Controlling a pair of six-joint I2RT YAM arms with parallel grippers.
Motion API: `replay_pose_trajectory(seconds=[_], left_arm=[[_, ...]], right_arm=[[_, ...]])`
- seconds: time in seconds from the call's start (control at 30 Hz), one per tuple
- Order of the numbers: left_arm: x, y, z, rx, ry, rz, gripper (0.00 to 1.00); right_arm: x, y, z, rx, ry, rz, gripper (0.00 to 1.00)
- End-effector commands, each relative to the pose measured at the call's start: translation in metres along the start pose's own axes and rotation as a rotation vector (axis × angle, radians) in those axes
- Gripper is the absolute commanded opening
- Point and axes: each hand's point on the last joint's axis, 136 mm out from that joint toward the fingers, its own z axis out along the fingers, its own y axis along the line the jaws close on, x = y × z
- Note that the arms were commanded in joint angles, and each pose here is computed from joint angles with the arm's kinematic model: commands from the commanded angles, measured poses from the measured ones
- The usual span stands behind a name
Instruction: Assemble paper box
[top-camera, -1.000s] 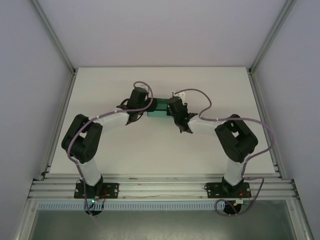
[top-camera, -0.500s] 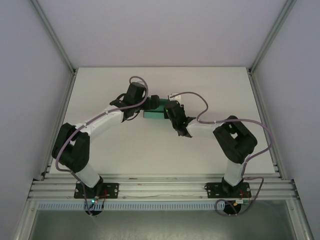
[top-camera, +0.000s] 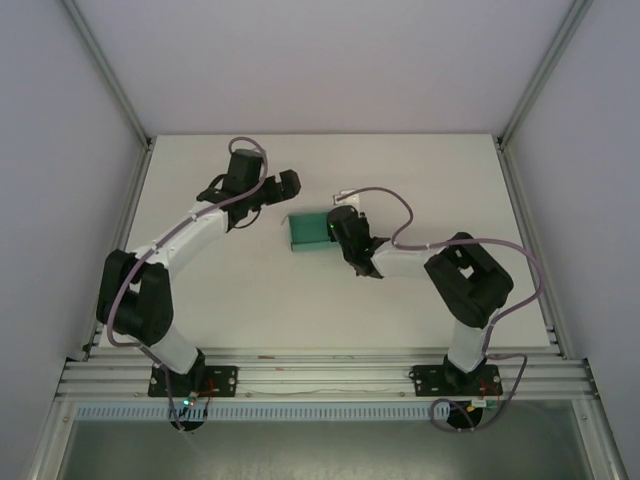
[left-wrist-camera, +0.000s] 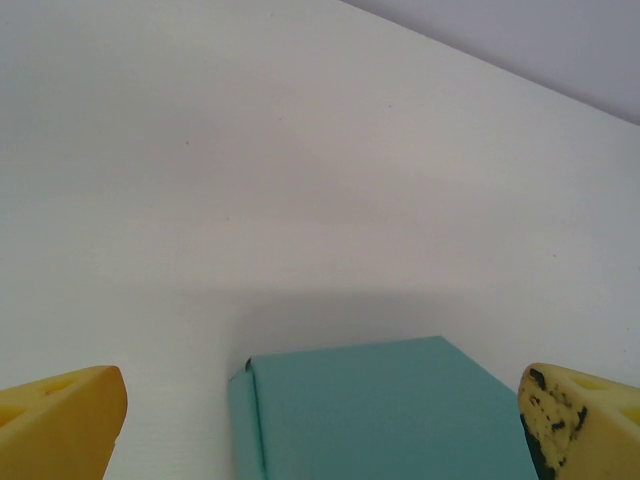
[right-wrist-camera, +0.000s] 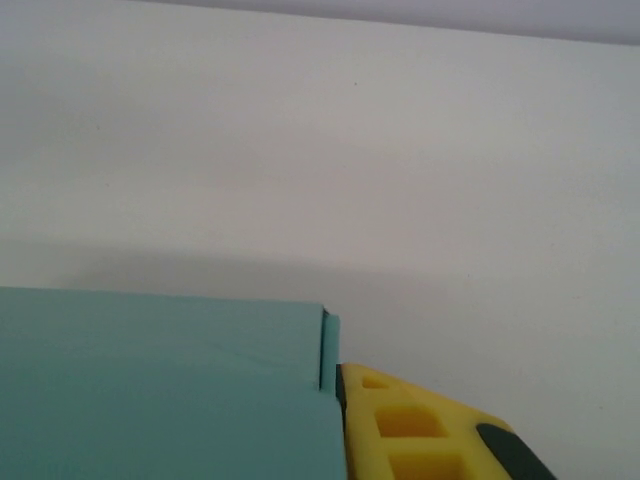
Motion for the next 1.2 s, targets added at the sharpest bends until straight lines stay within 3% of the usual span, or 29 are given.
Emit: replay_pose_trajectory(seconds=[0.0, 0.3, 0.5, 0.67, 1.0, 1.1, 1.17], left_arm=[[0.017, 0.008, 0.020, 0.000, 0.082, -0.036, 0.97], [0.061, 0.014, 0.046, 0.066, 0.191, -0.127, 0.74], [0.084, 0.024, 0.052, 0.081, 0.220, -0.137, 0.70], [0.094, 0.029, 0.057, 0.088, 0.230, -0.128, 0.67], [0.108, 0.035, 0.072, 0.109, 0.246, -0.104, 0.60], [0.109, 0.037, 0.078, 0.104, 0.250, -0.093, 0.59], [0.110, 0.037, 0.080, 0.114, 0.249, -0.086, 0.59]], right_arm=[[0.009, 0.000, -0.002, 0.004, 0.015, -0.012, 0.18], [0.017, 0.008, -0.019, -0.031, 0.043, -0.038, 0.30], [0.024, 0.004, -0.037, -0.069, 0.067, -0.013, 0.57], [0.035, -0.002, -0.059, -0.117, 0.133, -0.032, 0.74], [0.042, -0.017, -0.092, -0.221, 0.215, 0.073, 0.97], [0.040, -0.012, -0.101, -0.332, 0.275, 0.083, 1.00], [0.033, -0.019, -0.104, -0.322, 0.240, 0.101, 1.00]])
